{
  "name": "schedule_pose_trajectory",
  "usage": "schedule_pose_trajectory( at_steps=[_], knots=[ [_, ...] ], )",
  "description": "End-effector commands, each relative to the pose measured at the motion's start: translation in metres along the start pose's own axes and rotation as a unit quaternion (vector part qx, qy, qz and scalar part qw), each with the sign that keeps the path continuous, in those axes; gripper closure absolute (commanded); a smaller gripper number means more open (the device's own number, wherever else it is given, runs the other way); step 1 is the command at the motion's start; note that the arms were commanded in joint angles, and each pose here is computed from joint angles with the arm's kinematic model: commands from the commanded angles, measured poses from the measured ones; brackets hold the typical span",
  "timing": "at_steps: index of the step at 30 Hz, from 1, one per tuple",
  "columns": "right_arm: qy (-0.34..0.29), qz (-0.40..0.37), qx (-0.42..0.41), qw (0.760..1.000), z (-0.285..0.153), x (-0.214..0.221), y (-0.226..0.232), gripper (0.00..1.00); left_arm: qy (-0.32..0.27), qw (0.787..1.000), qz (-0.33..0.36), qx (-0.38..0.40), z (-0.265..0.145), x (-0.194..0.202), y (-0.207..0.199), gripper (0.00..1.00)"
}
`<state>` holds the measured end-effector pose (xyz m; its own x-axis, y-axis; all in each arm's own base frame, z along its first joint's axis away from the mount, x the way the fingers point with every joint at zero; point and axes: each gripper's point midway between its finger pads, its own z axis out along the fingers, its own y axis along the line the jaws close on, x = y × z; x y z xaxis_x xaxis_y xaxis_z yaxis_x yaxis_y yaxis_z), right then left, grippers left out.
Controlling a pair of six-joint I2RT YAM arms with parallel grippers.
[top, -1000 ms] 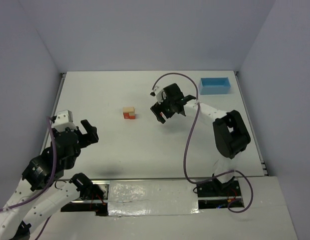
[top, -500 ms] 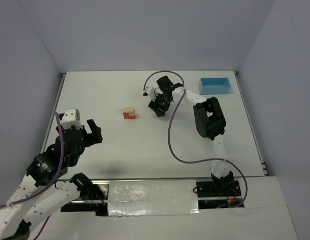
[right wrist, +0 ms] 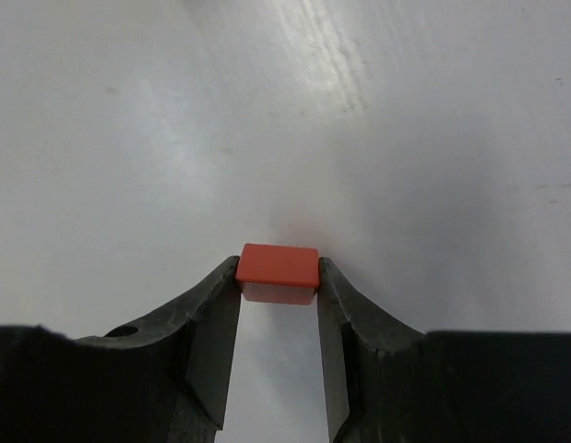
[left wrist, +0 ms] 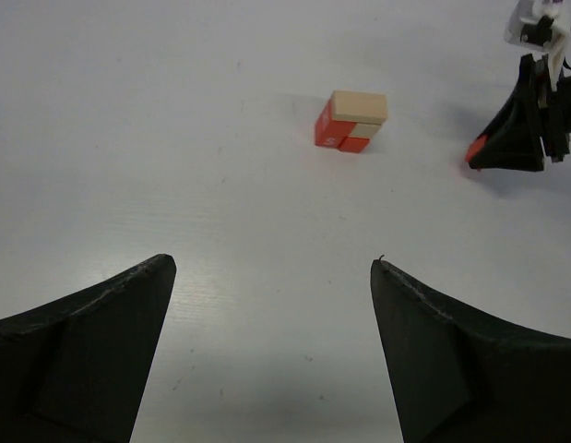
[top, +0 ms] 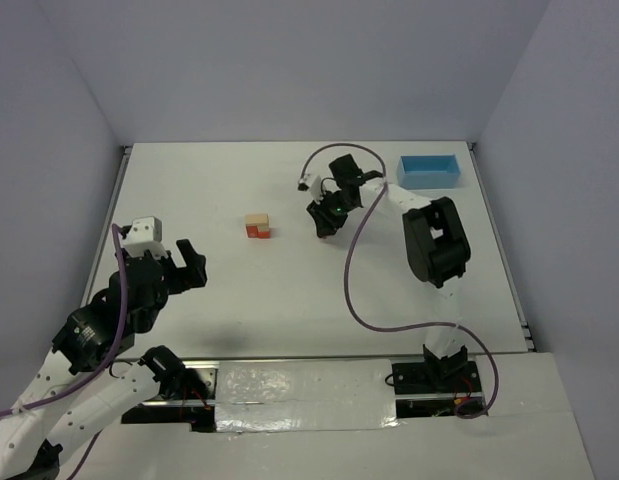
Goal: Build the wood block tower
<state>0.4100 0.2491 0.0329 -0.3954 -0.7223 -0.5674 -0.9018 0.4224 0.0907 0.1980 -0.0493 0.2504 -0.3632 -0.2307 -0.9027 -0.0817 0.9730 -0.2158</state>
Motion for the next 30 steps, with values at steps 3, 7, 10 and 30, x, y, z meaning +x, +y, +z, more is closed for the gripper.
schedule_pose_trajectory(
  at_steps=[3,7,10,30],
  knots=[
    [-0.268,0.018,-0.153,0.951,-0.11,-0.097,0.099,0.94,-0.013,0.983,0.031,0.18,-0.011,-0.008,-0.062,0.01],
    [-0.394,-0.017,-0.325,0.86,-0.198,-0.105,0.206,1.0,0.03,0.909,-0.016,0.416,-0.059,-0.009,-0.147,0.02],
    [-0.408,0.005,-0.362,0.838,-0.221,-0.087,0.238,1.0,0.021,0.843,-0.029,0.537,-0.091,-0.011,-0.179,0.05],
    [-0.536,0.017,-0.206,0.819,-0.298,-0.066,0.293,1.0,0.007,0.81,-0.075,0.581,-0.083,-0.02,-0.252,0.14]
  ],
)
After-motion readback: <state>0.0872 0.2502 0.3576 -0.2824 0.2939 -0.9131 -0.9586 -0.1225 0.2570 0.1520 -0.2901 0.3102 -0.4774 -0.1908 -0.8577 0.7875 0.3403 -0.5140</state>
